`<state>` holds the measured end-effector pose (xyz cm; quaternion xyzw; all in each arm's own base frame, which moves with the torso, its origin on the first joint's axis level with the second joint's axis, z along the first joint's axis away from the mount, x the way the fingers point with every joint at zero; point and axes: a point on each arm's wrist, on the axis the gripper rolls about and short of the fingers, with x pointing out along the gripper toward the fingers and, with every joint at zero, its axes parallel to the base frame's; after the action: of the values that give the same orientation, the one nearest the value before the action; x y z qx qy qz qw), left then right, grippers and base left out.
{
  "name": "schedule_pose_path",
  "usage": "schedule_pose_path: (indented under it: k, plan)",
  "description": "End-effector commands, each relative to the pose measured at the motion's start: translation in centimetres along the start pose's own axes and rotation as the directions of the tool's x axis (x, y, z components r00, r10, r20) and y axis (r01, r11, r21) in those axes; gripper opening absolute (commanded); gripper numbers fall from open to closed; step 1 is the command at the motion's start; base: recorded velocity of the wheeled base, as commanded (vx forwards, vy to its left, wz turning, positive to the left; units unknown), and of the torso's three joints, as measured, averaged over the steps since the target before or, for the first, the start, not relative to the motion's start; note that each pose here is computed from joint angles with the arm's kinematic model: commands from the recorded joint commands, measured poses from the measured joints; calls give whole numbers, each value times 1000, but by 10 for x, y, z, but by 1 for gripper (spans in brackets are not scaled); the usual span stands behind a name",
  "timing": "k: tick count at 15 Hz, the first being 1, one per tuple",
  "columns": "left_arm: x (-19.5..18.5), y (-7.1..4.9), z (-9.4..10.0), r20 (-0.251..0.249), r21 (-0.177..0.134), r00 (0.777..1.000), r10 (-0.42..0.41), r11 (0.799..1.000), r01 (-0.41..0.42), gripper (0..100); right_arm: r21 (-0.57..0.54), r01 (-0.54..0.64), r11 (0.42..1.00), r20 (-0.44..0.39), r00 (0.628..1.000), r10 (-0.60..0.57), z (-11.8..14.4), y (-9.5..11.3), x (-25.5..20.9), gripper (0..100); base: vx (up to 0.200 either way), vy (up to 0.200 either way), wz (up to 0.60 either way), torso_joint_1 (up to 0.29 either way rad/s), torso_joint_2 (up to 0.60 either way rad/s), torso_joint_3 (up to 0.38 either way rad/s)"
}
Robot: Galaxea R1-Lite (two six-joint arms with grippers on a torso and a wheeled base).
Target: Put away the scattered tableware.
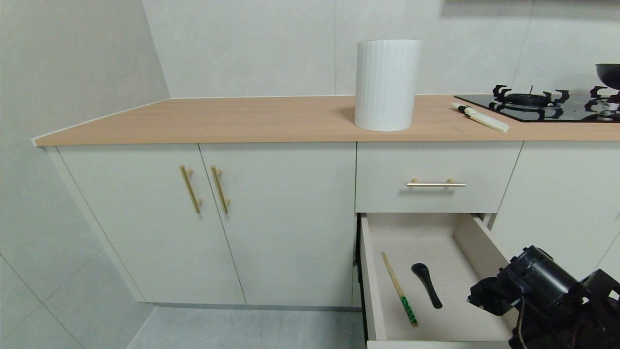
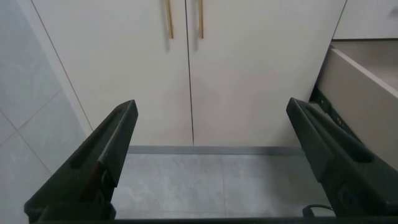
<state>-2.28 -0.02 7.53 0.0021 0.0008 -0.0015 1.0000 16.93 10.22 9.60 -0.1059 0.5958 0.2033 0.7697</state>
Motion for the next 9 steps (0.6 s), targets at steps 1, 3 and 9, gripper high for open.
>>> schedule_pose_path:
  k: [1,3,9]
  plan:
    - [0,0,0,0,0,1000,0,1000,0,100,28,14,1000,-3,1000,-13,6,0,4,100,0,0,0,0,0,0]
    - [0,0,0,0,0,1000,0,1000,0,100,62,45,997,-6,999,-45,10,-3,8,100,0,0,0,0,0,0]
    - [0,0,0,0,0,1000,0,1000,0,100,126,100,987,41,994,-106,20,-9,17,100,0,0,0,0,0,0]
